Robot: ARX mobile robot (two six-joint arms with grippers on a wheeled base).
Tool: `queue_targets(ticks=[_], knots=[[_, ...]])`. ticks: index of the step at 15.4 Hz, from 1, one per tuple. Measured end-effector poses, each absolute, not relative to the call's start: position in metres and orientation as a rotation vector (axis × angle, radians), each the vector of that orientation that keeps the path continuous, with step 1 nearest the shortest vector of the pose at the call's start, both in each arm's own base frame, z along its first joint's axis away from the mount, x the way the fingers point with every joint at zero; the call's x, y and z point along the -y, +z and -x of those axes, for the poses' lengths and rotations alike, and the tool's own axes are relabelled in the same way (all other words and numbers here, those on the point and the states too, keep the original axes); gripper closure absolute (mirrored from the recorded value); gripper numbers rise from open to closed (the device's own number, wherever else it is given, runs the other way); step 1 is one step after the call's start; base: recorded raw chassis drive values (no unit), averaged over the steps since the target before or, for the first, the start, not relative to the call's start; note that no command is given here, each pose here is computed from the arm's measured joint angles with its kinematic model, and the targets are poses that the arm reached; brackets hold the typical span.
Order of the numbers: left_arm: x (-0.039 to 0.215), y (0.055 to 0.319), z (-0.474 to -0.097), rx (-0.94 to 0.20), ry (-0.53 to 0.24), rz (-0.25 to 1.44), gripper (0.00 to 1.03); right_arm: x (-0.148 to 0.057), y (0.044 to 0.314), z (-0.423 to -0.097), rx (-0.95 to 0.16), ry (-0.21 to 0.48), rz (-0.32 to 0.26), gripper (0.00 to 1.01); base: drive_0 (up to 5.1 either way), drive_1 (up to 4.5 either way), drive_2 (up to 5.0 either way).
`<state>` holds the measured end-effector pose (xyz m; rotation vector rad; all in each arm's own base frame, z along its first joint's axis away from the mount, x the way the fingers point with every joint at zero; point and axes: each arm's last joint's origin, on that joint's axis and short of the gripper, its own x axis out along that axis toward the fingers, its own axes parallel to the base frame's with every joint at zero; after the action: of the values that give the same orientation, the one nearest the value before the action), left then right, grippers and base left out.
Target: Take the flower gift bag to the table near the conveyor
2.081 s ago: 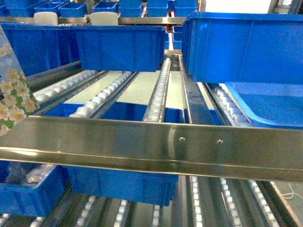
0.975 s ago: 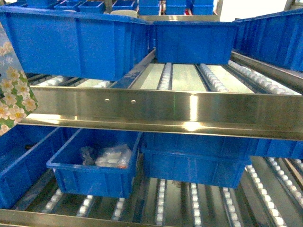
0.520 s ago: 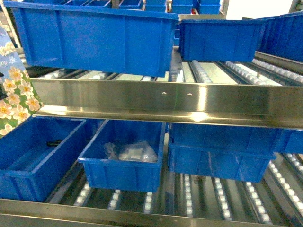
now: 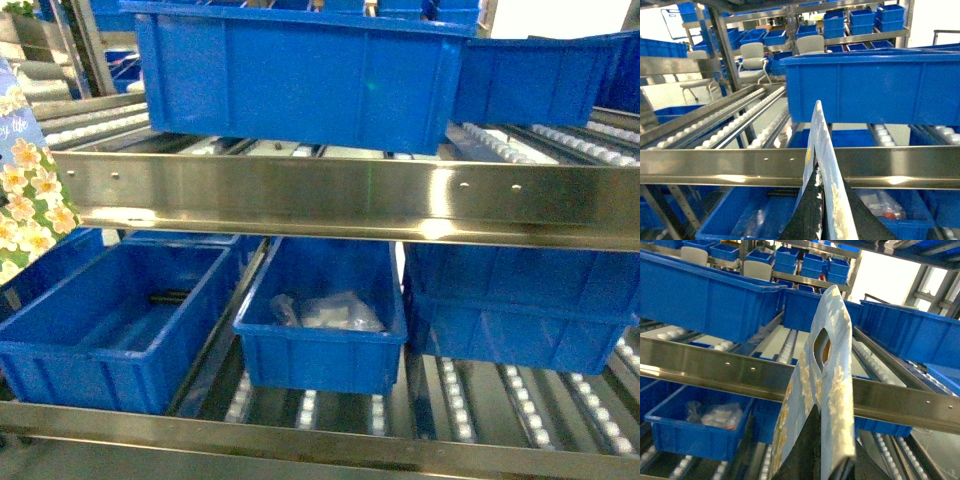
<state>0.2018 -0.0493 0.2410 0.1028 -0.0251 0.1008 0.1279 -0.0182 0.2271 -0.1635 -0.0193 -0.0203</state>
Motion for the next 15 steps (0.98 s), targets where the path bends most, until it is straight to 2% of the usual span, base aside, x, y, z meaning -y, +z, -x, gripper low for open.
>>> queue_targets(ticks=[15], knots=[[0.0492, 0.2407, -0.2018, 0.022, 0.101, -0.103, 1.01, 0.0181, 0.2267, -0.1281, 0.016, -0.019, 0.166, 0.99, -4.8, 1.19, 3.6]])
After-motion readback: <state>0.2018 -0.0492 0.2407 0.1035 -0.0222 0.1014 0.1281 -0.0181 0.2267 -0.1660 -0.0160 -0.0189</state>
